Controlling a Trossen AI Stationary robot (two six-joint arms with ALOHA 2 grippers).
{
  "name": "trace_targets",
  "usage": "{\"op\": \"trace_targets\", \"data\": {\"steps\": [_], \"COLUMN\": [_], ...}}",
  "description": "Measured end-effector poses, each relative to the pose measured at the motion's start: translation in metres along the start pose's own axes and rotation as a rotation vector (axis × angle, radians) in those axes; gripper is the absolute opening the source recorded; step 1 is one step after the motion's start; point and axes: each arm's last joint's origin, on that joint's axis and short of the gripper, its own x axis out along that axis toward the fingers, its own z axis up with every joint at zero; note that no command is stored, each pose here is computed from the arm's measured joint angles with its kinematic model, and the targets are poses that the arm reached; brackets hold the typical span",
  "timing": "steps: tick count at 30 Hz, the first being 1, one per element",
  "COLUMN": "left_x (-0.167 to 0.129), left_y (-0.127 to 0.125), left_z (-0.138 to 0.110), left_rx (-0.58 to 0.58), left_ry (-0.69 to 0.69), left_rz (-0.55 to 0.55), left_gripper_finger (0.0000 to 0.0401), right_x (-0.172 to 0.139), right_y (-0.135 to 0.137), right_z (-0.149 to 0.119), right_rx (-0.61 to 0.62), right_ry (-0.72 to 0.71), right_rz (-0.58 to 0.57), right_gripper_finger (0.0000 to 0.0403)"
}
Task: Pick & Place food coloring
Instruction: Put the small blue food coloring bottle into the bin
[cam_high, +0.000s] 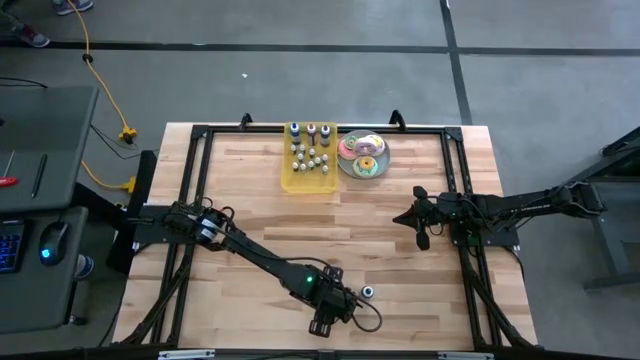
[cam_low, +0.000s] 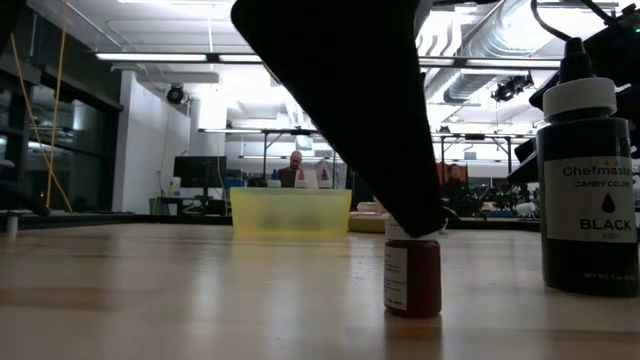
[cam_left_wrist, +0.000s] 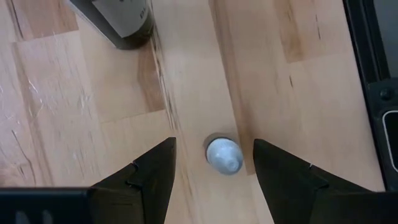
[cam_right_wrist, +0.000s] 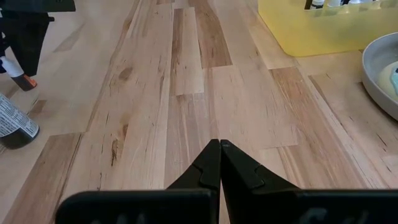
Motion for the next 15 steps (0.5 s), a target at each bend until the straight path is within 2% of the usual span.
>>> {"op": "trace_targets", "data": {"steps": [11, 15], "left_x": [-0.0002, -0.0003], "left_y": [0.0001, 0.0003], "left_z": [0.0002, 0.0002], "left_rx": [0.0, 0.0], "left_ry": [-0.003, -0.004], "left_rz": [0.004, 0.011], "left_gripper_finger": [0.0207, 0.0178], "right_x": [0.0, 0.0], "right_y": [0.0, -0.0001], "right_z": [0.0, 0.0], "right_rx": [0.0, 0.0], "right_ry": [0.0, 0.0], "right_rz": [0.0, 0.0], "right_gripper_finger": [0.0, 0.0]}}
